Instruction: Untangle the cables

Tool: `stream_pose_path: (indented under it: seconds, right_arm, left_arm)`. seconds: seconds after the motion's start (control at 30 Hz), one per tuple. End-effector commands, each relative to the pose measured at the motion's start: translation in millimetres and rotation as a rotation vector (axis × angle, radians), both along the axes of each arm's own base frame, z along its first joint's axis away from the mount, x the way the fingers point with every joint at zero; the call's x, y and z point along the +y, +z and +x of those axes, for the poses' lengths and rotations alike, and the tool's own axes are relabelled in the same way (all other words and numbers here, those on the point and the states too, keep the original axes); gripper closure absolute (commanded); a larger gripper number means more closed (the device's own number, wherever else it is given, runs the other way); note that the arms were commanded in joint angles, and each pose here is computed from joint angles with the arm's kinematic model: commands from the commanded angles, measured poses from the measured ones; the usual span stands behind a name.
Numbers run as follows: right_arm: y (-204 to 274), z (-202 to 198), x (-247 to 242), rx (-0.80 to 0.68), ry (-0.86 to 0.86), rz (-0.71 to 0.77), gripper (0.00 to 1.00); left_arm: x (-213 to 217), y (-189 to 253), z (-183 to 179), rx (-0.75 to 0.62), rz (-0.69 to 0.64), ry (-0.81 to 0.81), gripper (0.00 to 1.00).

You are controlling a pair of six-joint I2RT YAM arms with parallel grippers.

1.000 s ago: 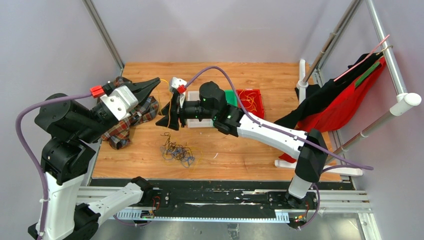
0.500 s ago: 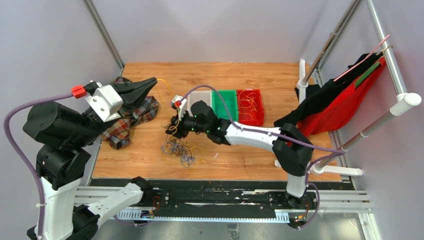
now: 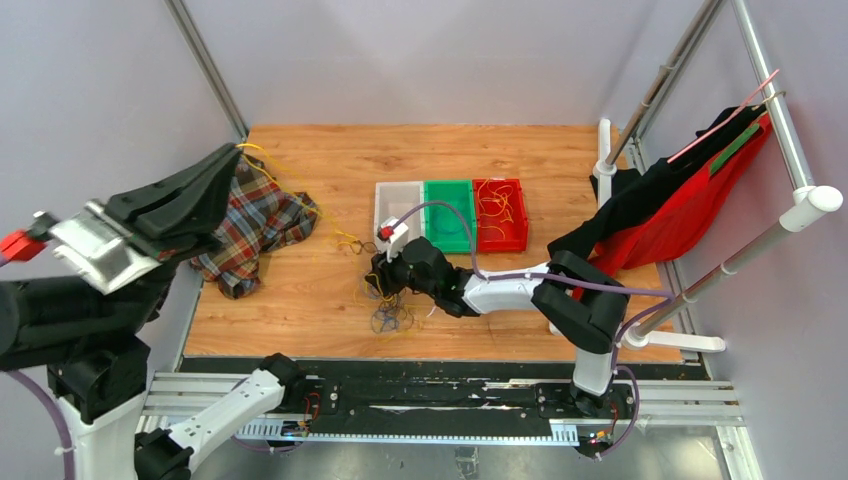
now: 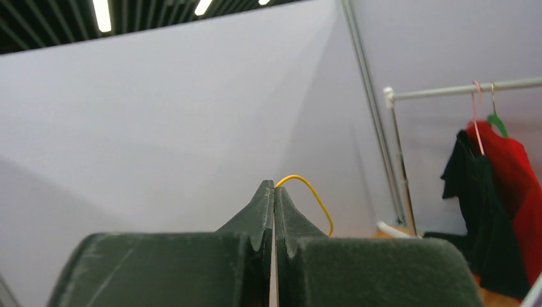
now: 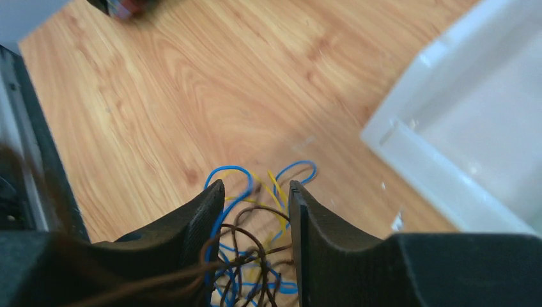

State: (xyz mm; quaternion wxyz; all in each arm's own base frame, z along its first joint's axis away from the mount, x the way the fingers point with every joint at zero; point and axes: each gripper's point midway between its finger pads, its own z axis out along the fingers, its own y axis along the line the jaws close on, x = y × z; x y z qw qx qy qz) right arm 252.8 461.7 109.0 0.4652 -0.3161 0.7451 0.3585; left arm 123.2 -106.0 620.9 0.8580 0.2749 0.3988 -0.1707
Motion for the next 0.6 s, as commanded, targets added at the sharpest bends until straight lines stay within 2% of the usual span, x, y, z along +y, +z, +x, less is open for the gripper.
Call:
stream_pose_path:
  seconds: [0.0,0.33,0.5,0.57]
  right_arm:
    - [11.0,1.3,-11.4,-0.055,-0.068,0.033,0.58]
    - [7.8,1.7,-23.0,-0.054,-0.107,0.039,0.58]
    - [-4.7,3.3,-33.2,-0.047,-0.145,0.026,0.77]
    - [-10.3,2.0,-34.8,-0.038,-0.146,0.024,0.80]
  left_arm:
    - [41.5,52.9,-34.8,-0.176,-0.186,0.077,1.00]
    - [58.9,92.2,-50.1,-0.290,-0.209,0.144,0.99]
    - [72.5,116.7,-55.0,-0.364,-0.233,0.217,0.99]
    - [79.9,126.6,-58.6,-0.400,-0.249,0.254,0.99]
